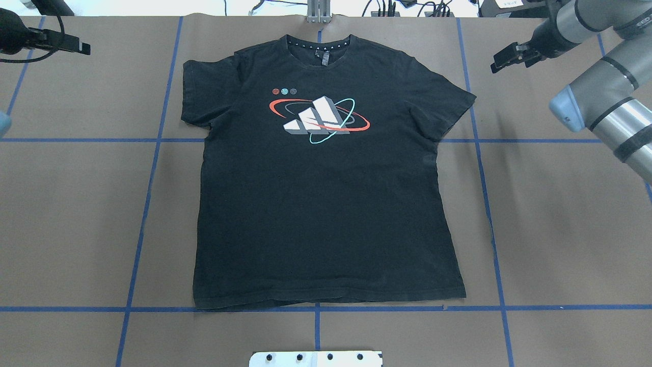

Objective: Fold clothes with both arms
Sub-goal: 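Move the right gripper over the black shirt's sleeve nearest it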

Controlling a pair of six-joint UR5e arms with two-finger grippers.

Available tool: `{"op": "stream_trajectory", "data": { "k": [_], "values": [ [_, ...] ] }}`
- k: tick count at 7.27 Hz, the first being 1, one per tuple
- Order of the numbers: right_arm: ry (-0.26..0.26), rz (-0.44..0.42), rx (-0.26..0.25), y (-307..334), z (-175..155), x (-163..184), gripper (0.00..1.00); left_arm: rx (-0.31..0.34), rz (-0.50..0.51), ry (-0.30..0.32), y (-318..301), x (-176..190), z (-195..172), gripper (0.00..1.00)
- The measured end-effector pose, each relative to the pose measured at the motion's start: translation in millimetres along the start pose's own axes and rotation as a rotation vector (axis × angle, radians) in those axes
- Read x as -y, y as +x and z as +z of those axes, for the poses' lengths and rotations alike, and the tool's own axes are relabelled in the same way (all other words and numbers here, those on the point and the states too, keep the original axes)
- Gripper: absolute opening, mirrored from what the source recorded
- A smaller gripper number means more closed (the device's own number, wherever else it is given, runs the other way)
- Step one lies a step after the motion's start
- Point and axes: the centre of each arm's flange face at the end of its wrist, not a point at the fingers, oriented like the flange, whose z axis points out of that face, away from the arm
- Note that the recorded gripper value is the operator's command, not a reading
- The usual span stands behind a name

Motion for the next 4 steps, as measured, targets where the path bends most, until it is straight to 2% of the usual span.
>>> {"op": "stream_trajectory", "data": {
  "k": [2, 4],
  "values": [
    [0.059, -0.048, 0.005, -12, 40, -10, 0.97, -0.017, -0.015, 0.014, 8, 2, 6, 0.99],
    [0.112, -0.060, 0.022, -31, 69, -26, 0.85, -0.022, -0.015, 0.019, 12, 5, 7, 0.99]
  ]
}}
